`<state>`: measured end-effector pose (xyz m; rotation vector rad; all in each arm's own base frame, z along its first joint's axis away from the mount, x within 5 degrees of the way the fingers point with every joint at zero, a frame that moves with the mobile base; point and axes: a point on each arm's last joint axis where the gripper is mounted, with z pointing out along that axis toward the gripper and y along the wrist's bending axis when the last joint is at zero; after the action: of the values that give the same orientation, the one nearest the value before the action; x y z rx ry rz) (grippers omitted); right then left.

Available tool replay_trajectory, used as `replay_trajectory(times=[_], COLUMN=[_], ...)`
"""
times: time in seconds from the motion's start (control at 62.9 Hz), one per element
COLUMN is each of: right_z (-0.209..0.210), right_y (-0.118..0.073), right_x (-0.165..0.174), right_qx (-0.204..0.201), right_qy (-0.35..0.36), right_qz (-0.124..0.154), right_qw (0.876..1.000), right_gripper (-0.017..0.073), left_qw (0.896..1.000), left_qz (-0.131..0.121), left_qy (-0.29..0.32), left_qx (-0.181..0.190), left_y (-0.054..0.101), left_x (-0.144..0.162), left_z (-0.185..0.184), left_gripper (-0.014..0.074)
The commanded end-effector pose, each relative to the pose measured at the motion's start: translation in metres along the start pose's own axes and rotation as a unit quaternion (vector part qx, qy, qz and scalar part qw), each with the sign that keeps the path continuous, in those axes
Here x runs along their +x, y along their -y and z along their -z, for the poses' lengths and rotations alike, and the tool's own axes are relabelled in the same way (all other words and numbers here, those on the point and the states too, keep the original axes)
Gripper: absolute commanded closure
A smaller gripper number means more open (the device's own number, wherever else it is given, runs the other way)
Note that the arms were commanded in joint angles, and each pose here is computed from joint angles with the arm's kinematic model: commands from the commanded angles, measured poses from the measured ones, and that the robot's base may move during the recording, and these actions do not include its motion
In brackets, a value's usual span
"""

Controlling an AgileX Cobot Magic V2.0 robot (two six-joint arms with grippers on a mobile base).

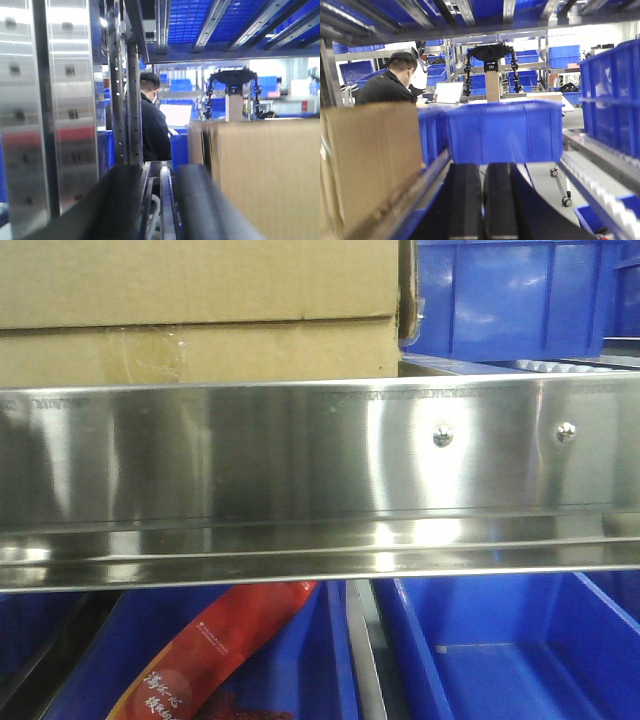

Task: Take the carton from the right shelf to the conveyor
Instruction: 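Reach both grippers toward the open cardboard carton on the shelf, then clamp opposite carton walls with the left and right grippers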

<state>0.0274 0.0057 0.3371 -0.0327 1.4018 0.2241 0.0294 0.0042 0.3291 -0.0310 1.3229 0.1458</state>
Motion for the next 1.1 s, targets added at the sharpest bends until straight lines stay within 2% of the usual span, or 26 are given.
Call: replay_trajectory(times=[0.0, 0.143, 0.223, 0.286, 0.35, 0.429, 0.62, 0.795, 0.954, 1.081], right_z=[-0.008, -0.031, -0.045, -0.057, -0.066, -0.081, -0.124, -0.176, -0.224, -0.261], right_y=[-0.003, -0.006, -0.006, -0.006, -0.008, -0.015, -0.046, -0.08, -0.101, -0.114], right_x=[-0.023, -0.04, -0.038, -0.037, -0.044, -0.058, -0.097, -0.107, -0.114, -0.108], right_qx=[-0.006, -0.015, -0.014, -0.012, -0.018, -0.038, -0.126, -0.171, -0.171, -0.166], right_qy=[-0.003, -0.025, -0.049, -0.071, -0.087, -0.099, -0.121, -0.206, -0.295, -0.356], right_qz=[0.002, 0.0, -0.001, -0.001, -0.003, -0.004, -0.009, 0.003, 0.025, 0.04], right_qw=[1.0, 1.0, 0.999, 0.997, 0.996, 0.994, 0.985, 0.964, 0.94, 0.919], right_gripper=[0.0439, 0.0152, 0.0045, -0.0006, 0.0001, 0.0015, 0.0065, 0.0073, 0.0073, 0.0073], left_qw=[1.0, 0.998, 0.997, 0.996, 0.993, 0.985, 0.958, 0.941, 0.924, 0.91], left_qz=[-0.008, -0.008, 0.002, 0.021, 0.033, 0.034, 0.025, 0.02, 0.016, 0.012], left_qy=[-0.029, -0.064, -0.072, -0.079, -0.098, -0.153, -0.26, -0.316, -0.365, -0.409], left_qx=[-0.006, -0.004, 0.009, 0.029, 0.052, 0.078, 0.117, 0.117, 0.111, 0.075], left_y=[-0.003, -0.004, -0.003, 0.0, 0.004, 0.009, 0.027, 0.037, 0.044, 0.045], left_x=[-0.023, -0.044, -0.051, -0.056, -0.064, -0.073, -0.096, -0.114, -0.118, -0.114], left_z=[-0.008, -0.03, -0.04, -0.048, -0.058, -0.078, -0.138, -0.189, -0.228, -0.253], left_gripper=[0.0318, 0.0202, 0.0169, 0.0167, 0.0171, 0.0171, 0.0171, 0.0171, 0.0171, 0.0171])
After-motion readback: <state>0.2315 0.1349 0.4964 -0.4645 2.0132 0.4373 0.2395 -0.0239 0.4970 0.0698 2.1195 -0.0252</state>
